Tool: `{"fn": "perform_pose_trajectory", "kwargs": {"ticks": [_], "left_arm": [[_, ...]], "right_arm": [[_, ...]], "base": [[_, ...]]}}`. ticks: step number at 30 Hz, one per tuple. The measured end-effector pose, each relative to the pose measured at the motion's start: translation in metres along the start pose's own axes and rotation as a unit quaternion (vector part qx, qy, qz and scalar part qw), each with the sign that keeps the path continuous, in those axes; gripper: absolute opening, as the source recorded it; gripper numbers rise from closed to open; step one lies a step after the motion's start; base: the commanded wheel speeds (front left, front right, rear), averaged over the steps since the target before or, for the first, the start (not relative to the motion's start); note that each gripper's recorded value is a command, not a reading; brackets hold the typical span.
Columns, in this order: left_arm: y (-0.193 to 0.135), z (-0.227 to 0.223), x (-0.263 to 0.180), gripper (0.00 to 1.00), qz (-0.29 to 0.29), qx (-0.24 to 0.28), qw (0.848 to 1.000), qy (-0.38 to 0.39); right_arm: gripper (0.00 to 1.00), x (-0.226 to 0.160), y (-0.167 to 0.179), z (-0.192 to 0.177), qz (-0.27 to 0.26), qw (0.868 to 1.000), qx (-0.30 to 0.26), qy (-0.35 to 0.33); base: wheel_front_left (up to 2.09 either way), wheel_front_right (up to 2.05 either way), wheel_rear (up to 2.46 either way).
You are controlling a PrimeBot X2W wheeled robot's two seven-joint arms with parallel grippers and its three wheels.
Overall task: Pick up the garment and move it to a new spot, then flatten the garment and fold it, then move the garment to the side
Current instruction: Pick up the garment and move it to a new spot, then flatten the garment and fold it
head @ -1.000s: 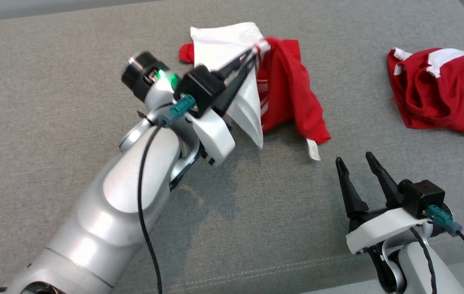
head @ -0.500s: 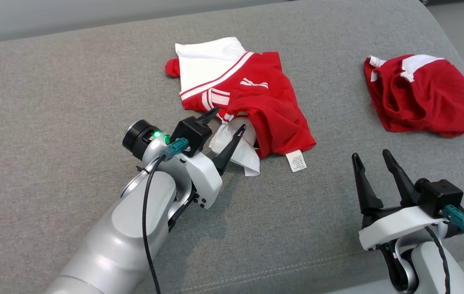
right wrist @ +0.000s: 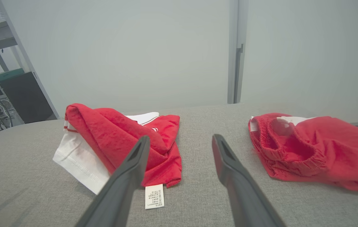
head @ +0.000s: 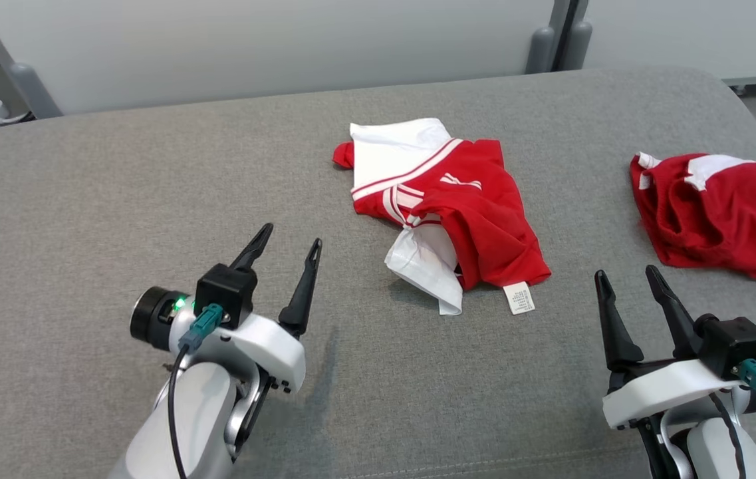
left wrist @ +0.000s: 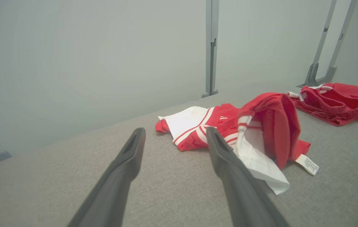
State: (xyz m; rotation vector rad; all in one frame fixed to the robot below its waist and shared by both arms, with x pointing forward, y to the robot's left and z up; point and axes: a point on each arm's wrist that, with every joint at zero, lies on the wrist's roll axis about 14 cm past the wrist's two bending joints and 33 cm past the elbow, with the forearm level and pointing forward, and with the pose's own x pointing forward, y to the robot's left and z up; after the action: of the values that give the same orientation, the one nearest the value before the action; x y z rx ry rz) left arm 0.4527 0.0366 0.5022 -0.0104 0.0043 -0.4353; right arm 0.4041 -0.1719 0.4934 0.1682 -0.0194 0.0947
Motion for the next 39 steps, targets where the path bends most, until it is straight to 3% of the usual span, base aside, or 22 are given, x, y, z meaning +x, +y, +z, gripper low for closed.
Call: {"fn": "perform_pose_trajectory", "kwargs": {"ticks": [8,22,39], "left_arm": [[0.04,0.0,-0.056,1.0,0.095,-0.005,0.995,-0.012],[0.071,-0.02,-0.118,1.0,0.19,-0.02,0.982,0.002],[0.09,-0.029,-0.151,1.0,0.24,-0.017,0.971,0.011]], "right_arm": [[1.0,-0.01,0.009,0.013,0.01,1.0,-0.009,-0.02],[1.0,-0.021,0.018,0.014,0.022,0.999,-0.023,-0.023],[1.0,-0.026,0.02,0.011,0.023,0.999,-0.024,-0.02]], "base": [[0.0,0.0,0.0],[0.0,0.0,0.0],[0.0,0.0,0.0]]}}
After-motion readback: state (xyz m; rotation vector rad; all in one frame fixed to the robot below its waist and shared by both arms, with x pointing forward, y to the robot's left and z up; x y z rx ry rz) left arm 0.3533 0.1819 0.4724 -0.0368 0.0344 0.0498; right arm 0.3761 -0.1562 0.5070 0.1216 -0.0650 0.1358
